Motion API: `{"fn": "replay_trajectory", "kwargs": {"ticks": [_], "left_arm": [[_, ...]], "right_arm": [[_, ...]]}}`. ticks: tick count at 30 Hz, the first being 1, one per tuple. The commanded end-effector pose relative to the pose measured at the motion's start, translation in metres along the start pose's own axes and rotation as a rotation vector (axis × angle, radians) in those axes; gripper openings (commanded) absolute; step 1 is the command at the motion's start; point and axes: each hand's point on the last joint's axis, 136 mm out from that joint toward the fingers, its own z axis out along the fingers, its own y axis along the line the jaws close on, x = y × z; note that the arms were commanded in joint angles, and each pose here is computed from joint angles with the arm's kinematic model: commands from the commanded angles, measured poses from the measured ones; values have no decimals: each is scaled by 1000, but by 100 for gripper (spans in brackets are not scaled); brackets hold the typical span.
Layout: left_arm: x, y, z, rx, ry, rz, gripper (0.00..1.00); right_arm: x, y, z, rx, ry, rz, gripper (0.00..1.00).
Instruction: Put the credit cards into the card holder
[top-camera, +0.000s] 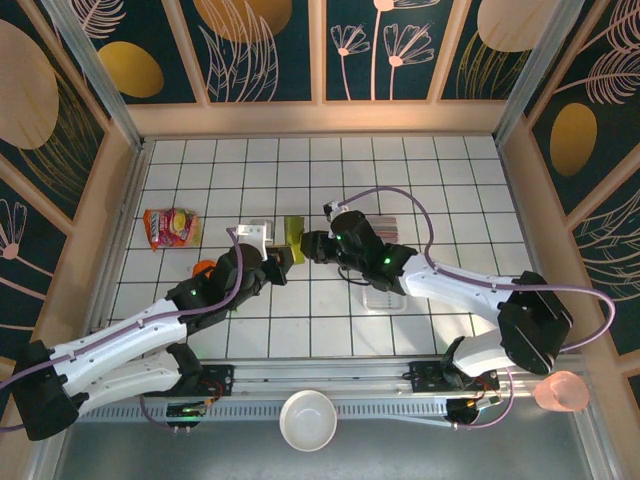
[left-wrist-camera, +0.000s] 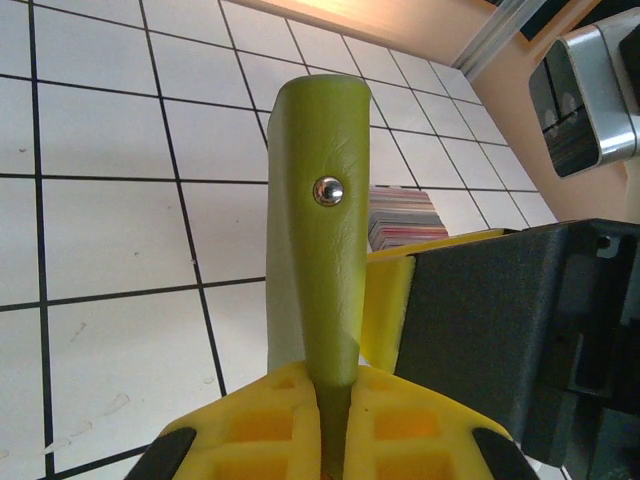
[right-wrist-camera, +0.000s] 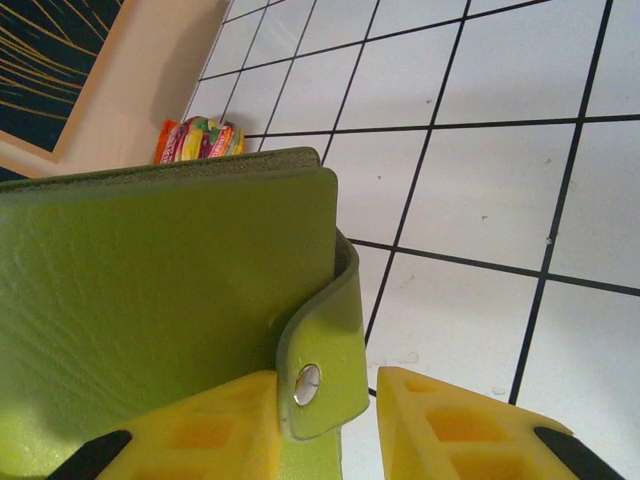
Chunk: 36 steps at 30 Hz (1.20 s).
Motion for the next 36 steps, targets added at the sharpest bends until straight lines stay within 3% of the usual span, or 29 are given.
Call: {"fn": "replay_trajectory", "kwargs": {"ticks": [1, 5, 8, 22, 29, 36], "left_arm": [[-9, -13, -1, 61, -31, -17, 0], [-9, -16, -1, 70, -25, -13, 0], [-10, -13, -3, 58, -35, -19, 0], [5, 18, 0, -65, -21, -56, 0], [14, 21, 5, -75, 12, -66, 0], [30, 22, 11, -64, 65, -92, 0]], "right_arm": [[-5, 8, 4, -9, -7, -20, 31], [-3, 6, 6, 0, 1, -25, 21], [-2, -1, 6, 33, 5, -25, 0], [3, -63, -13, 264, -69, 46, 0], [11, -73, -12, 279, -66, 70, 0], [12, -43, -12, 134, -56, 50, 0]]}}
